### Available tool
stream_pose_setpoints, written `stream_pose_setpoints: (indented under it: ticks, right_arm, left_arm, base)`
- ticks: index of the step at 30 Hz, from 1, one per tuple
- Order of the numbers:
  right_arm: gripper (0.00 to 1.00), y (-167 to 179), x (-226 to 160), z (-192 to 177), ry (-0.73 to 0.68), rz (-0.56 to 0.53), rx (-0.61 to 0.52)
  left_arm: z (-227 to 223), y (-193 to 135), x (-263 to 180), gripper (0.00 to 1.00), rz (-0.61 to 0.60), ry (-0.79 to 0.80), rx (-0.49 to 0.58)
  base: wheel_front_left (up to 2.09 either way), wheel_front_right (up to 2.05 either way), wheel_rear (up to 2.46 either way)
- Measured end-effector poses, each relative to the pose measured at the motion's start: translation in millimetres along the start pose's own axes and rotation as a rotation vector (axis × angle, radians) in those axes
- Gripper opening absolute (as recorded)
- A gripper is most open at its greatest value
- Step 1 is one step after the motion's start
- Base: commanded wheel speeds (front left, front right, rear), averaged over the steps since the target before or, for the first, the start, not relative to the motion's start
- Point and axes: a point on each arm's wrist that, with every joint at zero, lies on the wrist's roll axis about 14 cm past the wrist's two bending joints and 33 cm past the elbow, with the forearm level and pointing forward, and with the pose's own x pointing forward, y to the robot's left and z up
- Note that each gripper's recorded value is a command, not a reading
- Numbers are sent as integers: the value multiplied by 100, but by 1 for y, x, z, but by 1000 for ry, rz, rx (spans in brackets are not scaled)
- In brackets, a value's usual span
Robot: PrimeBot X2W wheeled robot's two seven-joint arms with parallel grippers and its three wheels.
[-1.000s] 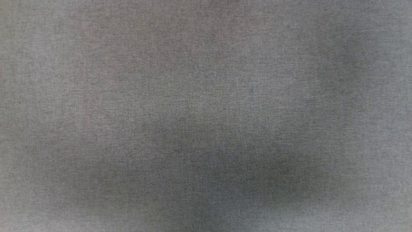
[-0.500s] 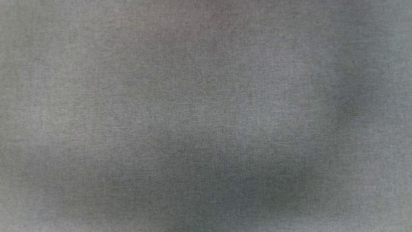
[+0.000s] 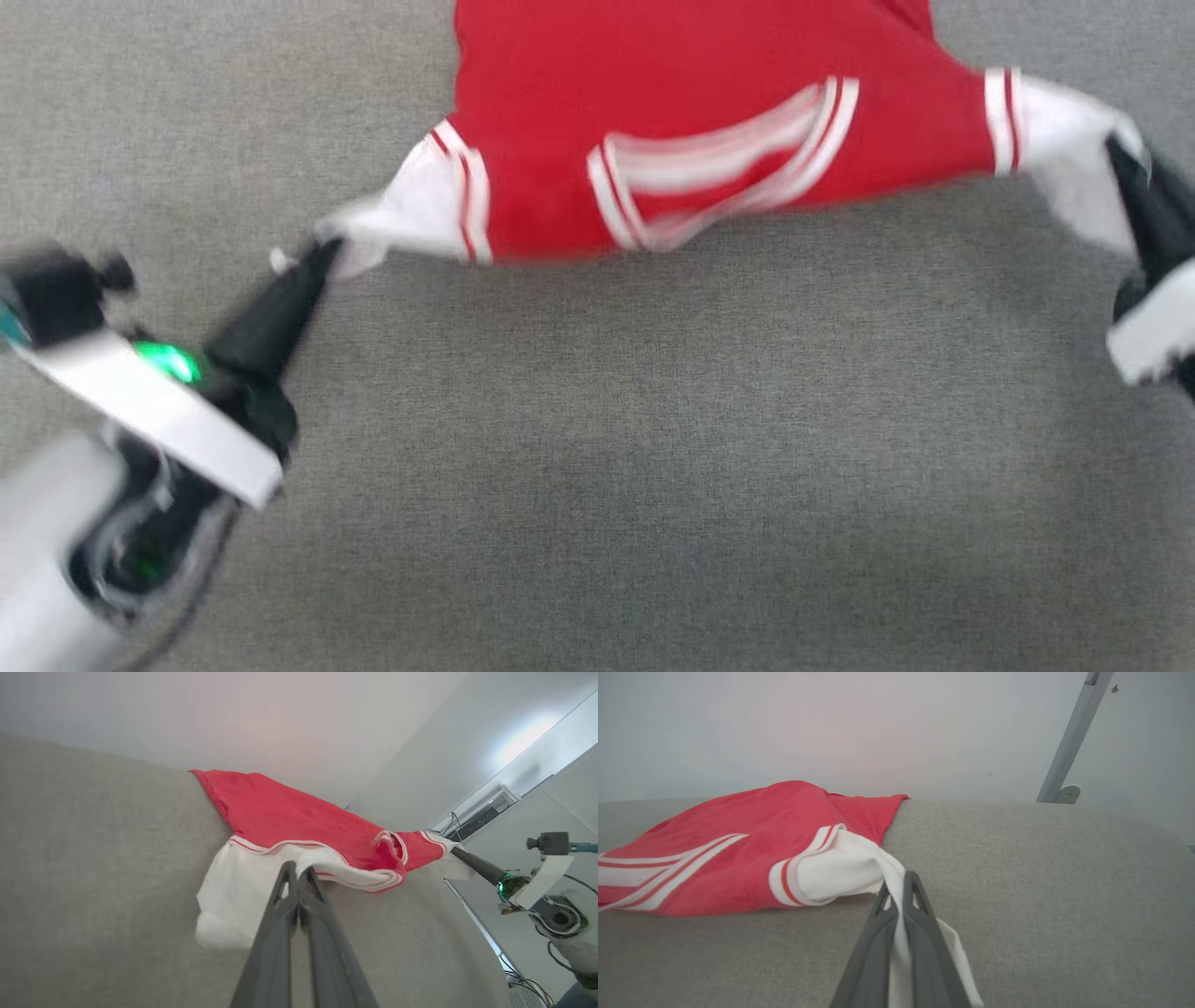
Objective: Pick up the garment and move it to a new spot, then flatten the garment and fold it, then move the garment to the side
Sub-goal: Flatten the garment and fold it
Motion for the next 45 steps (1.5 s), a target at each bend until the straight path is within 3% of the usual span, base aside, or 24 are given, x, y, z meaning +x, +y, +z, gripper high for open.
stream_pose_setpoints:
  ticks: [5, 17, 26, 35, 37, 38, 39, 45]
  right_arm:
    - [0, 13, -36, -36, 114, 33, 44]
    - [0, 12, -97, -106, 365, 21, 113]
    - [0, -4, -119, -127, 429, -32, 128]
    - [0, 2, -118, -138, 469, -11, 107]
    - [15, 3, -118, -138, 472, -7, 102]
    - [75, 3, -118, -138, 472, -5, 93]
    - [100, 4, -118, -137, 469, -4, 92]
    - [100, -4, -114, -109, 404, -5, 46]
  left_arm:
    - [-47, -4, -31, 0, 36, 78, -86]
    - [-92, 3, -95, 0, 172, 143, -225]
    - [-114, -11, -124, 0, 187, 203, -269]
    - [-130, -20, -117, 0, 166, 227, -283]
    - [-131, -19, -116, 0, 164, 231, -278]
    - [-132, -19, -116, 0, 164, 233, -275]
    - [-132, -18, -115, 0, 165, 234, -274]
    - [-128, -23, -109, 0, 144, 221, -273]
  base:
    - [0, 0, 0]
    - [0, 0, 0]
    - [0, 0, 0]
    - [0, 0, 0]
    - [0, 0, 0]
    - [0, 0, 0]
    - [0, 0, 0]
    - [0, 0, 0]
